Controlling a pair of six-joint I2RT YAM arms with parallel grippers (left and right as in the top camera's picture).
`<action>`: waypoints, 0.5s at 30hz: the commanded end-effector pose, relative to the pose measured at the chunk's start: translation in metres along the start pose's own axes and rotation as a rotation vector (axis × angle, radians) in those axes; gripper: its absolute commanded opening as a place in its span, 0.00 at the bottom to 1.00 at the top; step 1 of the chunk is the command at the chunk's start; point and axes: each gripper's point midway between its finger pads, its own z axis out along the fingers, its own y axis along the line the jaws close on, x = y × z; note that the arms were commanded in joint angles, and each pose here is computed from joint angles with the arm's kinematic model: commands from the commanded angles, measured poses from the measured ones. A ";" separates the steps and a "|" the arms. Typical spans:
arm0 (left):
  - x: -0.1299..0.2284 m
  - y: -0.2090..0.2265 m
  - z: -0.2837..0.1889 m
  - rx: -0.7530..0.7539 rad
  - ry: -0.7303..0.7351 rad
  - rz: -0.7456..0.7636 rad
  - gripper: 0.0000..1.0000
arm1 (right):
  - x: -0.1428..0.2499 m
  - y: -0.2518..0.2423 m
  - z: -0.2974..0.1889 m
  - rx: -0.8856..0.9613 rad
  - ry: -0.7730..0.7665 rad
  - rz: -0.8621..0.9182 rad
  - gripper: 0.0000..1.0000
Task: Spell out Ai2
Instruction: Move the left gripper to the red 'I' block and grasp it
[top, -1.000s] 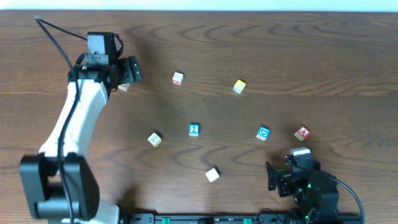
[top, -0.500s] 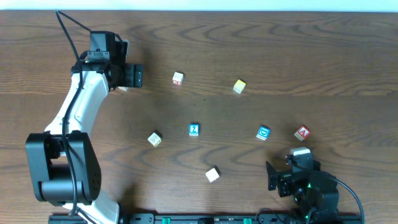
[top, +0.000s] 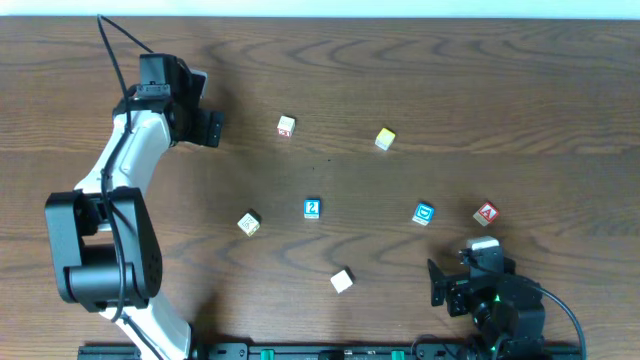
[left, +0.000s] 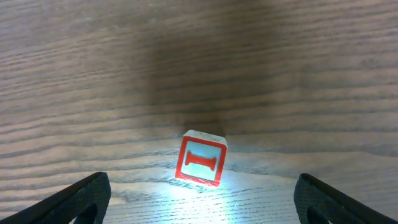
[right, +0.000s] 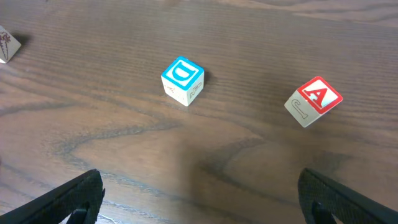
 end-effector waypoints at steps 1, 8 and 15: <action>0.000 0.002 0.007 0.000 0.014 0.027 0.95 | 0.005 -0.002 0.002 0.007 0.011 -0.006 0.99; 0.013 0.001 0.031 0.003 0.069 0.059 0.98 | 0.005 -0.002 0.002 0.007 0.011 -0.006 0.99; 0.005 0.006 0.044 -0.015 0.030 0.063 1.00 | 0.005 -0.002 0.002 0.007 0.011 -0.006 0.99</action>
